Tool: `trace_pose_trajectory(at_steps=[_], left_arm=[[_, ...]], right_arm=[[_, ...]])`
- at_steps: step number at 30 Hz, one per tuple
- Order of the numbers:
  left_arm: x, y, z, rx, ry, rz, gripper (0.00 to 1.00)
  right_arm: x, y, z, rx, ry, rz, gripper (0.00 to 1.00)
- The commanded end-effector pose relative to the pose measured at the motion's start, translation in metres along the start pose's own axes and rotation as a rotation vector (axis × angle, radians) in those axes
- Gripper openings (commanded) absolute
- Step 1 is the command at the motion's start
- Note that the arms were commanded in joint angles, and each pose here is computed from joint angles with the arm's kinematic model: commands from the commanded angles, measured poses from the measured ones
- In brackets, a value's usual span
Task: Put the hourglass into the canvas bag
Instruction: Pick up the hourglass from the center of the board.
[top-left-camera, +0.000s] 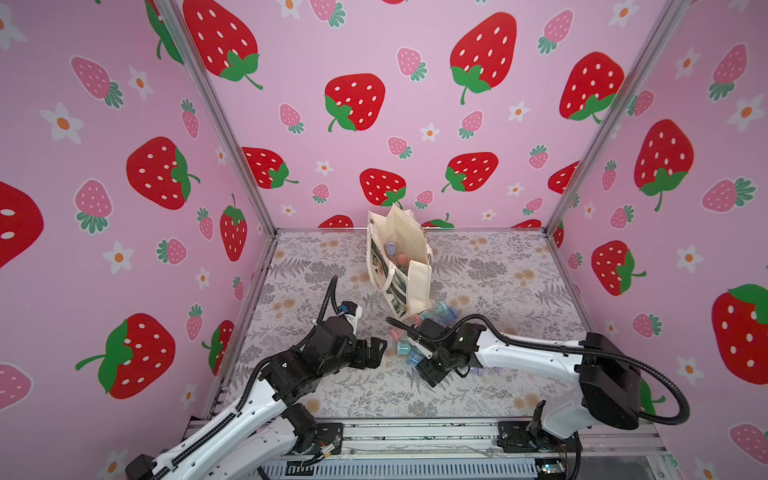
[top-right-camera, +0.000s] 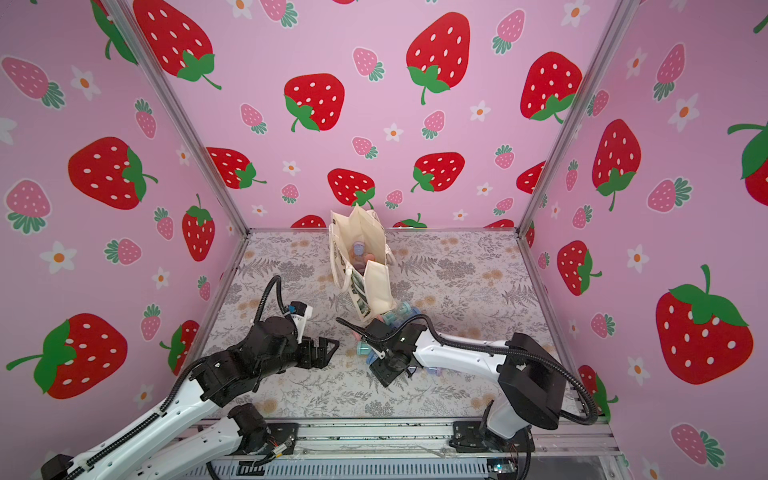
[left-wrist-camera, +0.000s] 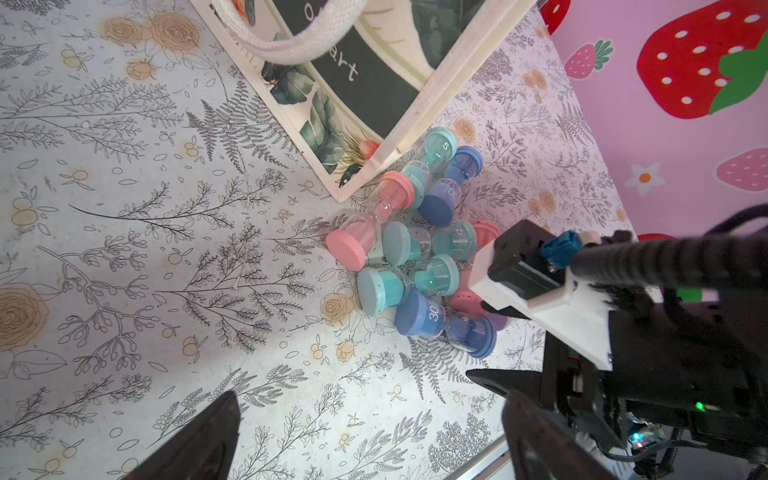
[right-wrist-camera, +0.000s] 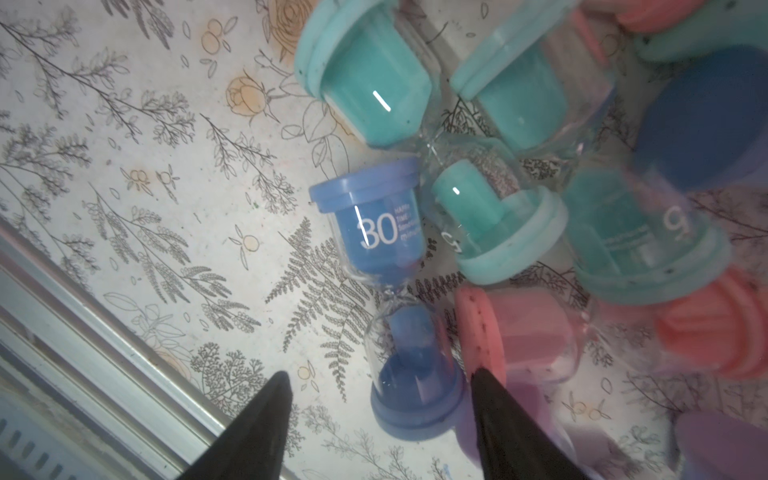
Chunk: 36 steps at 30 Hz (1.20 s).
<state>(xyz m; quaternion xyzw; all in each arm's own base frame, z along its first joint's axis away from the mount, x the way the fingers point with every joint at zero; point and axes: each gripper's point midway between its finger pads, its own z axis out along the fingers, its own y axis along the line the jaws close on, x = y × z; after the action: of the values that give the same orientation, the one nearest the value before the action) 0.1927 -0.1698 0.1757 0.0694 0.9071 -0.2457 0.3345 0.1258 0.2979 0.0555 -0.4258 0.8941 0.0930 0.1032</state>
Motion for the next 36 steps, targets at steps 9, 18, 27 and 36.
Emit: trace_pose_trajectory(at_steps=[9,18,27,36], left_arm=[[0.004,0.009,-0.005,-0.037,-0.003,-0.002,0.99],[0.002,0.01,-0.01,-0.04,-0.02,-0.011,0.99],[0.002,0.01,-0.01,-0.044,-0.019,-0.013,0.99],[-0.001,0.008,-0.01,-0.04,-0.025,-0.007,0.99]], right_arm=[[0.024,-0.004,0.011,0.038,0.083,0.012,0.67],[0.025,-0.003,0.025,0.04,0.093,0.017,0.63],[0.028,-0.003,0.036,0.043,0.109,0.009,0.55],[0.029,-0.004,0.034,0.046,0.103,-0.007,0.44]])
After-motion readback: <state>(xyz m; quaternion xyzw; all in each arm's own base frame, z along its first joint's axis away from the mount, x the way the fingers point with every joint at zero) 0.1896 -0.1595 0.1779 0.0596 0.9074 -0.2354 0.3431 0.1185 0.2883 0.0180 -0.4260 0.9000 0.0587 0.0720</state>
